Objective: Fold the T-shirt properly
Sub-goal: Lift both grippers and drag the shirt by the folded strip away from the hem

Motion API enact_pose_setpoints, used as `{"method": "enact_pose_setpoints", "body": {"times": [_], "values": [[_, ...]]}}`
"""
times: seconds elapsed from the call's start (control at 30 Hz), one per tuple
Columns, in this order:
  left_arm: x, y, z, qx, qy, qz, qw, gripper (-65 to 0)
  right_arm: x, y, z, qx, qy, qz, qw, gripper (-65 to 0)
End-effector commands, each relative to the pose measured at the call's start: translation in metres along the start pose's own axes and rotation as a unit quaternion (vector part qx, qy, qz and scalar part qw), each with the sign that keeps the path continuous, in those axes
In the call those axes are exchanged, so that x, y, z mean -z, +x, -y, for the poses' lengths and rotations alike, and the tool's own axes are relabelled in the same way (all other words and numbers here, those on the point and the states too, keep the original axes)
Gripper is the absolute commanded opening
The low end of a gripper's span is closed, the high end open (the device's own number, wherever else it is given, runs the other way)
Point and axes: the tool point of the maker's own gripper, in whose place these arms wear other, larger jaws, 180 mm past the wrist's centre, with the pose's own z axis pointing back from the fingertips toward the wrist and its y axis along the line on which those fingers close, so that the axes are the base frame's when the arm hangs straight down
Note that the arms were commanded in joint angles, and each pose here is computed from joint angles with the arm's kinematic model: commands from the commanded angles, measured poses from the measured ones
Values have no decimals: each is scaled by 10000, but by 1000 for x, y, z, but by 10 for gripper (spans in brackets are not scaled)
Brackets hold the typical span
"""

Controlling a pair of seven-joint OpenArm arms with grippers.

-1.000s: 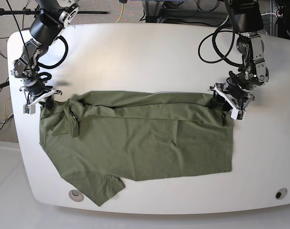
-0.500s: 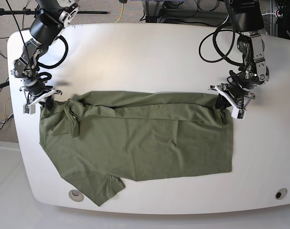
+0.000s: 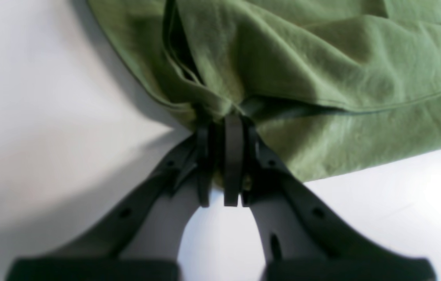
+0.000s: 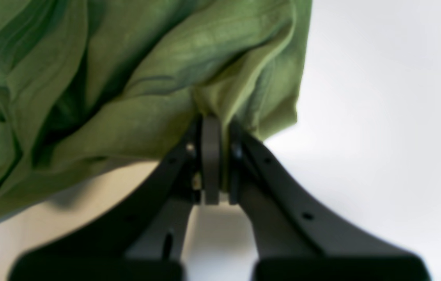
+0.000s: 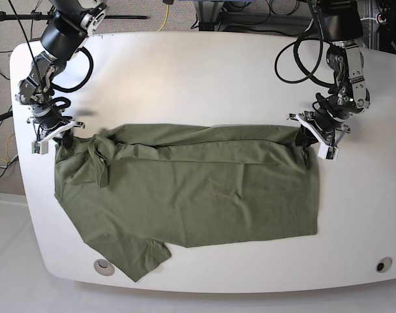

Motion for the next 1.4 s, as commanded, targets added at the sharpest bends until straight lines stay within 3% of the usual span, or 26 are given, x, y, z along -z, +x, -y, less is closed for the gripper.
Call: {"method": "enact_pose_setpoints", "body": {"times": [0.0, 0.2, 0.5, 0.7, 1.03, 1.37], "values": [[-9, -27, -18, 209, 253, -593, 9977, -650, -9, -25, 9, -254, -149, -543, 9981, -650], [-18, -56, -20, 190, 266, -880, 9956, -650, -24, -51, 3, -376, -182, -694, 9967, -650], [-44, -74, -16, 636, 106, -1047, 9924, -650, -48, -93, -2, -444, -220, -1024, 9935, -650], [-64, -83, -28, 652, 227, -1221, 9901, -650, -60, -115, -8, -420, -203, -1187, 9918, -650], [-94, -88, -45, 1351, 253, -1952, 9711, -650, -80, -146, -5, -434, -241, -1494, 9875, -650], [-106, -104, -44, 1455, 283, -2162, 9650, -650, -101, -180, -11, -307, -225, -1655, 9855, -650]]}}
